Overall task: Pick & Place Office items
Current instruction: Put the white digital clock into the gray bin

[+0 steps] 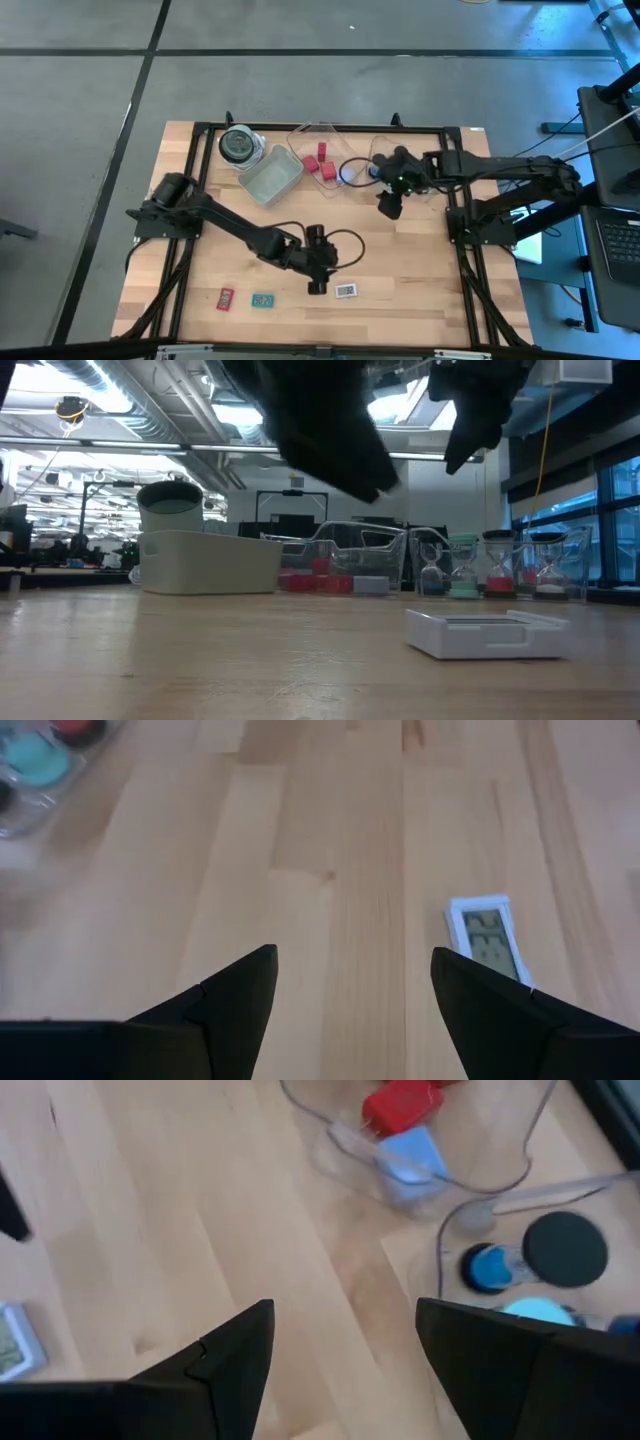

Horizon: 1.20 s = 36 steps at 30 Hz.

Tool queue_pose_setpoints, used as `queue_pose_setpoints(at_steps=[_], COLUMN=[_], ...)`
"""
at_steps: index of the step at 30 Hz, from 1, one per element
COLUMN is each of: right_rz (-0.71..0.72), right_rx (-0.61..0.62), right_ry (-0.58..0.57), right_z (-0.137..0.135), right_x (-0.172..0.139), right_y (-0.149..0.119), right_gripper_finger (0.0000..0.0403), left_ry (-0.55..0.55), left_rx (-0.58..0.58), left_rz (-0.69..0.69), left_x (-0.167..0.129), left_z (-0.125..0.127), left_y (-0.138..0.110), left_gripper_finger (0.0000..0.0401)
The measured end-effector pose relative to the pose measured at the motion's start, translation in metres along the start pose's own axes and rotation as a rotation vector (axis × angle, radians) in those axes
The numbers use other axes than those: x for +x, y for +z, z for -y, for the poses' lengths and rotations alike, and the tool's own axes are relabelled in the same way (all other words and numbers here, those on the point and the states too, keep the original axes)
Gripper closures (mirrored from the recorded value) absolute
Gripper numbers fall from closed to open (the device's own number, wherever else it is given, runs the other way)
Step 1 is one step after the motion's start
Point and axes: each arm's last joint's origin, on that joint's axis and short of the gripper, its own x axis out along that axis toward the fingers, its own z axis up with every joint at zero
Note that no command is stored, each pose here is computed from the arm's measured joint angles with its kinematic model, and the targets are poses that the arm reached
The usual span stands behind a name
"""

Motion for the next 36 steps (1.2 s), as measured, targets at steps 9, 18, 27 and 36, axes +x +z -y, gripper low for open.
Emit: queue_pose_setpoints(at_steps=[9,18,27,36], right_rz=[-0.062,-0.063,-0.053,-0.035], right_rx=[0.011,0.027,0.043,0.028], right_ry=[-0.003,0.008,0.005,-0.011], right_z=[-0.005,-0.010,-0.021,-0.028], right_x=[-0.001,-0.002,-0.004,-0.006], right_y=[-0.008,-0.010,-0.014,-0.017], right_gripper_finger=[0.0154,0.0154,0.0154,0.0154], left_ry=[-0.194,-0.135,-0.150,-0.051], left_rx=[-0.088,-0.044,-0.034,0.000], left_rz=[0.080,0.139,0.159,0.076], left_x=[0.025,0.044,0.070,0.073], left_z=[0.027,0.044,0.062,0.060], left_y=[-0.006,-0.021,-0.046,-0.058], left_gripper_finger=[0.0121,0.0070,0.0067,0.0067])
